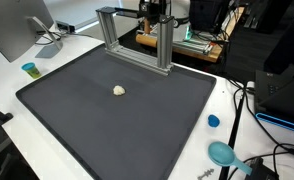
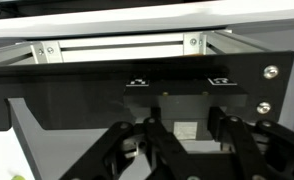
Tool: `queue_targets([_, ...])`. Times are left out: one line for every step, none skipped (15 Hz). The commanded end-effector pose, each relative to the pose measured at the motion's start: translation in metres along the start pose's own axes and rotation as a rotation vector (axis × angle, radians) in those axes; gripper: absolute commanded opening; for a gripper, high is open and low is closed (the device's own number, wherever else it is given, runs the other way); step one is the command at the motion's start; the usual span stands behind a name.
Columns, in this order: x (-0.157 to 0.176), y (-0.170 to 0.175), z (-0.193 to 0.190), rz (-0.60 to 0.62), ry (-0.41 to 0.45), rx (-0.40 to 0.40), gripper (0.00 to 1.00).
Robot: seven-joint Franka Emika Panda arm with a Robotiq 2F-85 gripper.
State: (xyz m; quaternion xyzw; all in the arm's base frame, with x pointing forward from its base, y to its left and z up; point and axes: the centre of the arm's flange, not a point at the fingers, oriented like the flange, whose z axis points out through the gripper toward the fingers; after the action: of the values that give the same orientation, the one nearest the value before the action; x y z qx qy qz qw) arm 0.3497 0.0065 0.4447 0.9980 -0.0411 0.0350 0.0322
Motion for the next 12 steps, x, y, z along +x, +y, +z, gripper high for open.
queue_targets([0.004,-0.004,-0.003,0.051,0.017,0.007,0.22])
queue_targets([0.007,-0.002,-0.004,0.067,0.025,0.011,0.22])
queue_targets([0.010,0.000,-0.005,0.088,0.029,0.016,0.22])
queue_targets([0.016,0.004,-0.006,0.128,0.045,0.022,0.22])
queue_targets([0.021,0.008,-0.008,0.158,0.062,0.022,0.22])
queue_targets([0.029,0.015,-0.010,0.182,0.081,0.022,0.22])
queue_targets([0.038,0.022,-0.013,0.200,0.095,0.024,0.22])
queue_targets([0.047,0.028,-0.015,0.217,0.113,0.028,0.22])
queue_targets([0.060,0.032,-0.018,0.226,0.131,0.031,0.22])
queue_targets([0.071,0.036,-0.020,0.231,0.137,0.036,0.22])
queue_targets([0.087,0.039,-0.022,0.234,0.144,0.032,0.22])
queue_targets([0.102,0.039,-0.024,0.238,0.149,0.025,0.22])
